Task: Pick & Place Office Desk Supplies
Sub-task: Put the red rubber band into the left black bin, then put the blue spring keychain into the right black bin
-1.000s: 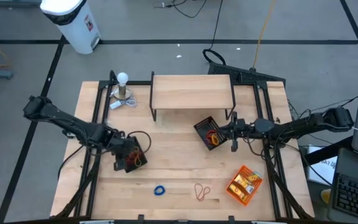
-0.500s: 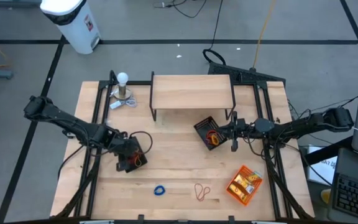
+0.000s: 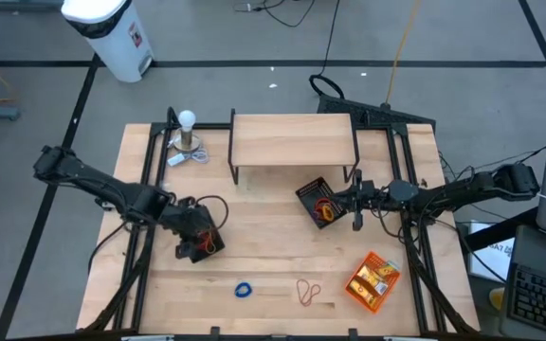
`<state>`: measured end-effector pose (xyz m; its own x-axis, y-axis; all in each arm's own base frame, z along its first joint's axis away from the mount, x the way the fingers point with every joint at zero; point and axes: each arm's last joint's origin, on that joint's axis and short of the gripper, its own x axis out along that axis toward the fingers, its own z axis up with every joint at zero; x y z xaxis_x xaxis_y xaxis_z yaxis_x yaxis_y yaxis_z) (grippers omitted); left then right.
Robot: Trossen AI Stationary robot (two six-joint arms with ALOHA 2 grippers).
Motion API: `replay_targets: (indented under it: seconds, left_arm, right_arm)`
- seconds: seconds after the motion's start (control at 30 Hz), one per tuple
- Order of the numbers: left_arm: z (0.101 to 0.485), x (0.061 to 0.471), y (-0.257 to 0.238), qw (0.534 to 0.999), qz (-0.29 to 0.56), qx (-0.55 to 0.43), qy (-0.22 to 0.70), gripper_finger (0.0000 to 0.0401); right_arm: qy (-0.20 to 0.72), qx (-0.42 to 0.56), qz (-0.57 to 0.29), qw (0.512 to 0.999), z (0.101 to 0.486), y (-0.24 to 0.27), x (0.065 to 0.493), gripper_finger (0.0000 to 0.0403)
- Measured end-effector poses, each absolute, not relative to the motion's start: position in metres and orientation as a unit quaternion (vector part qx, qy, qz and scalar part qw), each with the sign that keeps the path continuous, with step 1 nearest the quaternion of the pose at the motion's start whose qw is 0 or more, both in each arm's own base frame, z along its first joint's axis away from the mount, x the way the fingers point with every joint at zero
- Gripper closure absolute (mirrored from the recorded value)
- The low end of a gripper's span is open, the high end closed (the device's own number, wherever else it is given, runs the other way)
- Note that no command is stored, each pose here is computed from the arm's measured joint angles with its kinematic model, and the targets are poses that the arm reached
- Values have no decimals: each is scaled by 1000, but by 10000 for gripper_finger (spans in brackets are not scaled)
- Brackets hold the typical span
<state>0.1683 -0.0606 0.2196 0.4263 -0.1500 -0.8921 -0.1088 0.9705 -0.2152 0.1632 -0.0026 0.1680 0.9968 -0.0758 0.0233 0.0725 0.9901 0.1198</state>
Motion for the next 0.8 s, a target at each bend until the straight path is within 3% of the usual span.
replay_targets:
  seconds: [0.43,0.57,0.8]
  left_arm:
    - [287,153,-45,943,-6,-34,332,173]
    - [294,145,-41,947,-34,-58,315,211]
    - [301,139,-38,959,-38,-10,280,300]
  right_arm:
    - [-15,54,-37,998,168,-3,163,403]
    - [-15,54,-37,998,168,-3,163,403]
    - [-15,54,-37,998,168,-3,163,403]
